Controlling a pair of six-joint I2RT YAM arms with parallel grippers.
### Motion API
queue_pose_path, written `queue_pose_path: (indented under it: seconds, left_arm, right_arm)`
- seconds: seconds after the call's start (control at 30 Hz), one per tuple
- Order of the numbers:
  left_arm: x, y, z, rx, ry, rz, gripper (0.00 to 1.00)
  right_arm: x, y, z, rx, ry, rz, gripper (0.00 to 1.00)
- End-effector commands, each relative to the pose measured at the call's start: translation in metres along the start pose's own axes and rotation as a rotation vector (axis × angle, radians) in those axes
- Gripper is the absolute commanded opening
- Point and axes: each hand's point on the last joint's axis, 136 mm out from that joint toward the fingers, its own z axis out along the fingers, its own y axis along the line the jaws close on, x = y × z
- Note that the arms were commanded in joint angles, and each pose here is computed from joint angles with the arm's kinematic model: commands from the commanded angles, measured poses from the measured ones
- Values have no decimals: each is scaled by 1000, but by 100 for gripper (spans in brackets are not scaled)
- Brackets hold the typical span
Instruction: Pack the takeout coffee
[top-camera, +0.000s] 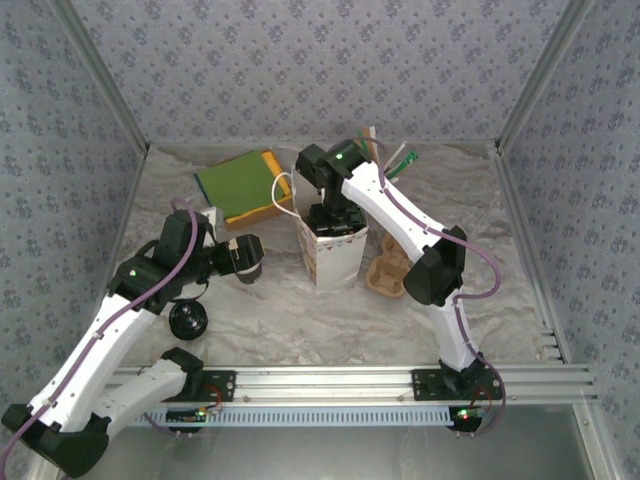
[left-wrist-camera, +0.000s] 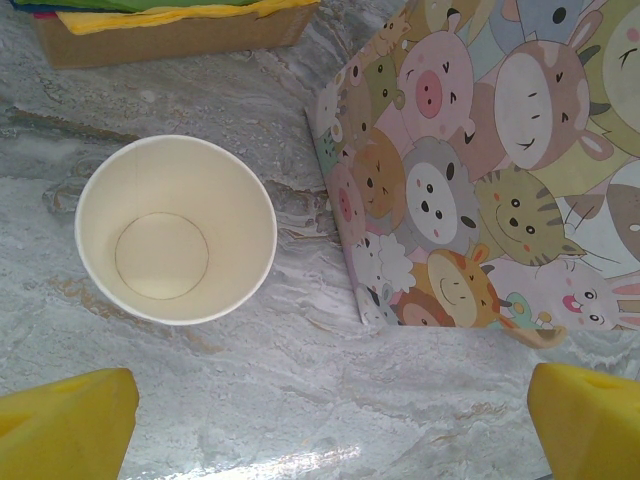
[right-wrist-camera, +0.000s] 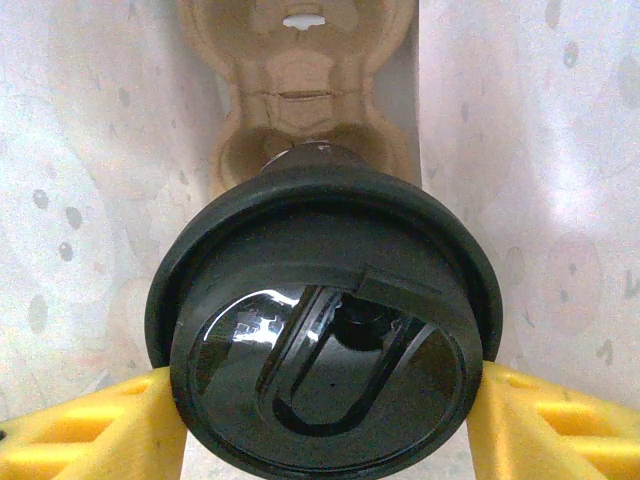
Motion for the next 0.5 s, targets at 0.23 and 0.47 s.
queue_pose_path:
  seconds: [0.23, 0.47]
  left_arm:
    - [-3, -7, -2, 31, -10, 3, 100]
    - [-3, -7, -1, 30, -8, 3, 99]
  right_arm:
    - [34, -22, -5, 84, 130, 0, 68]
    - [33, -21, -4, 85, 130, -1, 68]
